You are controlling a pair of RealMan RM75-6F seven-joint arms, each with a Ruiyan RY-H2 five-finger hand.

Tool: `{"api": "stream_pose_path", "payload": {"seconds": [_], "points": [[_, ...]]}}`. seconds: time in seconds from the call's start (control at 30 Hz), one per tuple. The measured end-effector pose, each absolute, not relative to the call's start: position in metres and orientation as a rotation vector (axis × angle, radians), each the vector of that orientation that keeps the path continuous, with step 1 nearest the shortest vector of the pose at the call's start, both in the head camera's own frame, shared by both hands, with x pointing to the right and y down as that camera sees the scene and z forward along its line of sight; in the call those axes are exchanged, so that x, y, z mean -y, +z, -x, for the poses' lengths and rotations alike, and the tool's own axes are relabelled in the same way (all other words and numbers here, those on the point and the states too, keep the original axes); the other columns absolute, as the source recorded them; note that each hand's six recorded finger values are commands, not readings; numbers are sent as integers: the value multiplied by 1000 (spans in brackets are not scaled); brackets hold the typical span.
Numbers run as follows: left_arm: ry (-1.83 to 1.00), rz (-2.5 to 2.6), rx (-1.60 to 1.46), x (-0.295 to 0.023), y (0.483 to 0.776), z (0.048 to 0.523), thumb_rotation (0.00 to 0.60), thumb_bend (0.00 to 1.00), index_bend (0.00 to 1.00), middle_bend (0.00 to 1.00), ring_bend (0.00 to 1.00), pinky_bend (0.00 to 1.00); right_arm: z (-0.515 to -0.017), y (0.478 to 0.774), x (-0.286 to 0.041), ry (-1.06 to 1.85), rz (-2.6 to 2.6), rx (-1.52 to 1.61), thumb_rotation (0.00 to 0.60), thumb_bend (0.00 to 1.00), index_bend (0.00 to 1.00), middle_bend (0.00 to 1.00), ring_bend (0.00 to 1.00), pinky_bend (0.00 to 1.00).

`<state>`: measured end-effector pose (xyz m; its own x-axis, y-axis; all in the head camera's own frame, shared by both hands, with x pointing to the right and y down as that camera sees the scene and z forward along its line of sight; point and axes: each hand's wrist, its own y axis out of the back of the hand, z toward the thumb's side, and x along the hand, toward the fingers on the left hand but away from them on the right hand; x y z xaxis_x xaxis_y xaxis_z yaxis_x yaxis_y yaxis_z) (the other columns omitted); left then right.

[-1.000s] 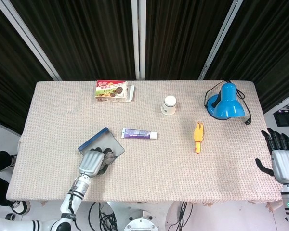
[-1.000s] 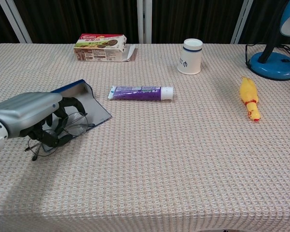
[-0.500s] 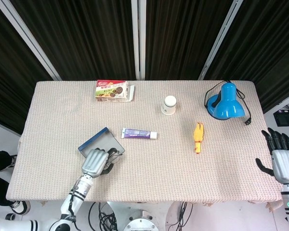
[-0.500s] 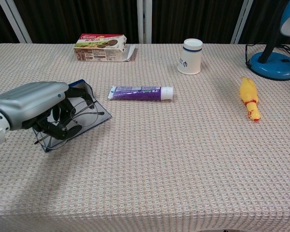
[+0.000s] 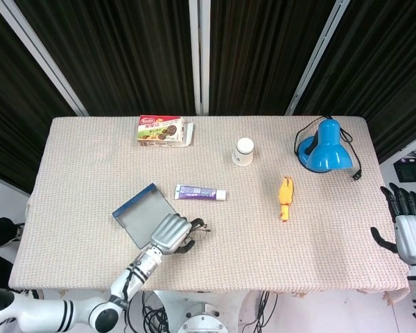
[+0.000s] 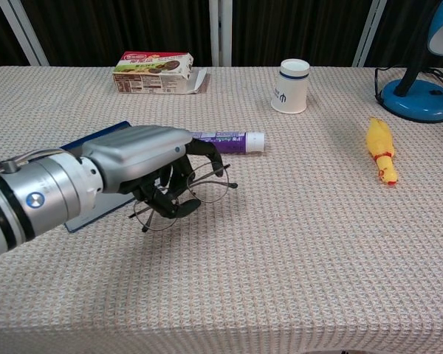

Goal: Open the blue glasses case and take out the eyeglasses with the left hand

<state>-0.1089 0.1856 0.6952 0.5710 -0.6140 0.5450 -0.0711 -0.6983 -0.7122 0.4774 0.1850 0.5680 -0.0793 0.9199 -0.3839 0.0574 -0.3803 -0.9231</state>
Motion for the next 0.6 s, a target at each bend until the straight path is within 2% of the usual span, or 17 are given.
{"api": "stream_pose_path", "payload": {"seconds": [0.2,0.27,0.37,0.47,0.6], "points": [[-1074,2211,-528,-188,709,90,600,391,307,729,514,497,-479,569,-185,1553,1483,1098,600,241,0,0,0,0],[-1068,2220,-524,-188,711,85,600,379,302,671,473,481,-479,569,-185,1551,1484,1097,600,241,0,0,0,0],[-1047,2221,-516,-188,711,81,600,363,270,477,351,442,-479,568,-185,1546,1481,1100,600,240,0,0,0,0],[-1021,2216,-505,-189,710,79,600,359,251,361,257,397,-480,567,-184,1547,1477,1103,600,241,0,0,0,0],[-1010,2216,-487,-193,710,82,600,353,222,273,195,358,-481,567,-185,1550,1477,1104,600,241,0,0,0,0]]}}
